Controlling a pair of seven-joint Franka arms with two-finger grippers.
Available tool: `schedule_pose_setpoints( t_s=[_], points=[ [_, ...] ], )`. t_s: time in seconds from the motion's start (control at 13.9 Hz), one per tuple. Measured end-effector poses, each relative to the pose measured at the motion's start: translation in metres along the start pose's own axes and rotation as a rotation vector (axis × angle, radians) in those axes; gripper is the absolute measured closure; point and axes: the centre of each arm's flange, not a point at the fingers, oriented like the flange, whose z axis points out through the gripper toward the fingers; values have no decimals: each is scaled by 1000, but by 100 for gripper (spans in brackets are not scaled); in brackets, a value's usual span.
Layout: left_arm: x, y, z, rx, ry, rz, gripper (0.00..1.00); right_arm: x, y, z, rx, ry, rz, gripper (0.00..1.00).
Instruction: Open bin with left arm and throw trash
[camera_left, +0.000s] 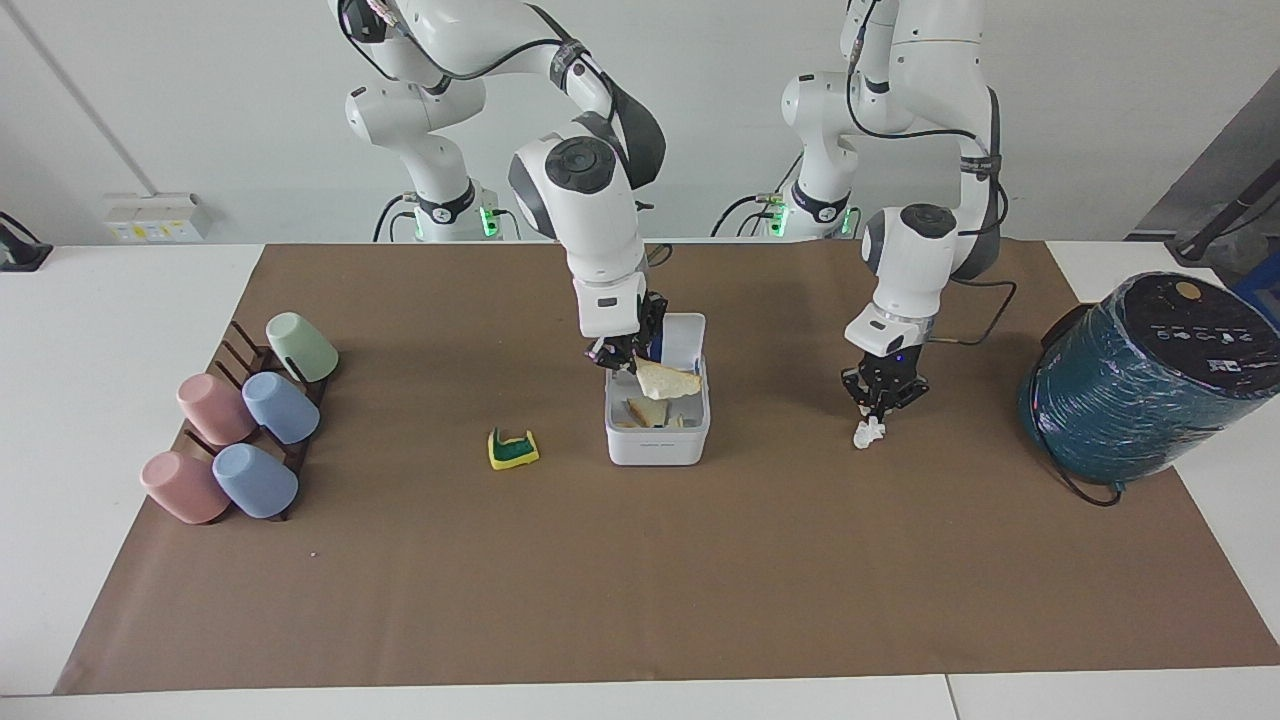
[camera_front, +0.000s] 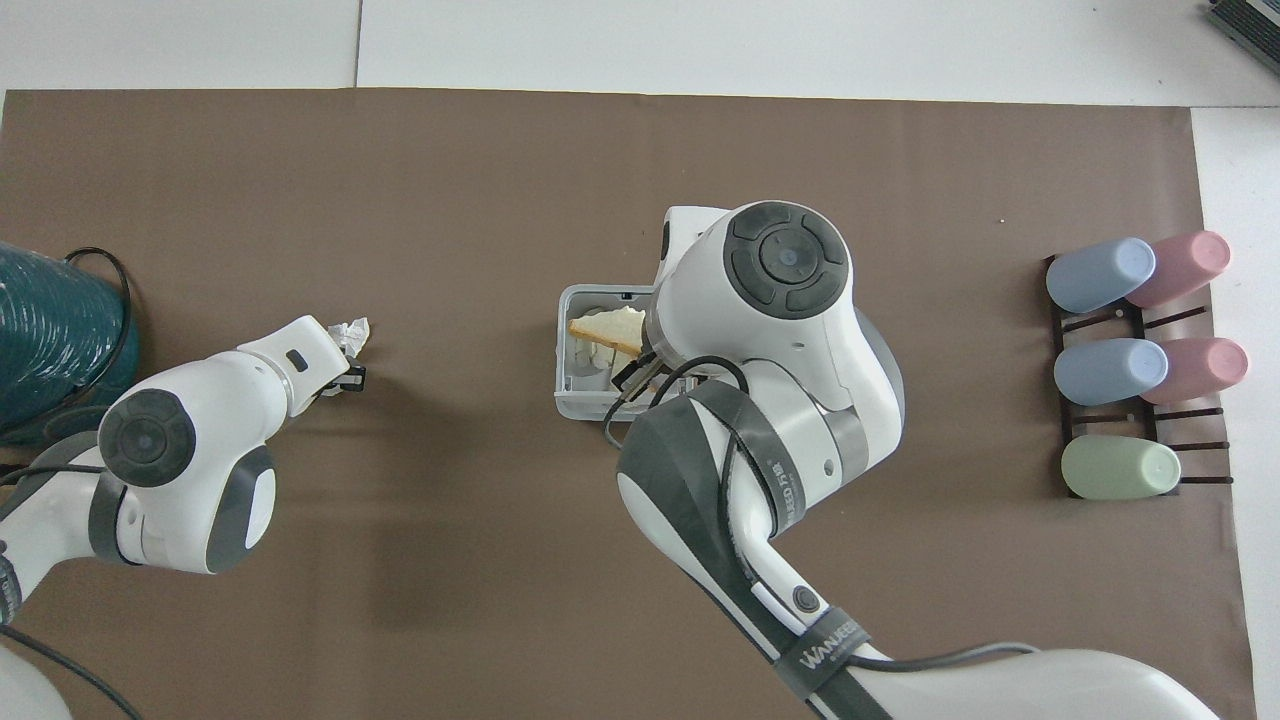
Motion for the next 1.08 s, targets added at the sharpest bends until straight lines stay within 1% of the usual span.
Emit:
schedule_pose_setpoints(
  t_s=[0.07,0.14,0.22,0.36,0.5,0.58,0.65,0.72,0.79,0.94,1.01,1.08],
  points=[
    [6,-1,-9,3,-5,0,93,0,0,0,0,1,0,70],
    [13,-1,-19,6,-21,2,93,0,0,0,-1,2,0,59],
    [23,0,-32,9,-41,6,93,0,1,-1,-2,5,1,52],
    [43,10,-60,13,-75,9,93,1,2,-2,-4,12,2,52],
    [64,27,-90,14,-103,15,93,1,8,-5,-24,13,-1,51],
    [74,38,-105,13,-110,21,93,0,13,-5,-39,10,-8,49],
    [84,48,-119,11,-106,21,93,-1,20,-5,-46,8,-20,41],
    [94,59,-132,8,-93,21,93,-3,31,-7,-49,9,-34,41],
    [102,73,-143,2,-77,28,93,-5,44,-12,-54,18,-44,35],
    [112,106,-155,-23,-54,51,93,-10,78,-28,-69,44,-46,16],
    [114,123,-157,-53,-52,49,93,-13,93,-34,-75,52,-42,4],
    [117,139,-158,-98,-53,32,93,-18,110,-39,-81,57,-29,0]
  ],
)
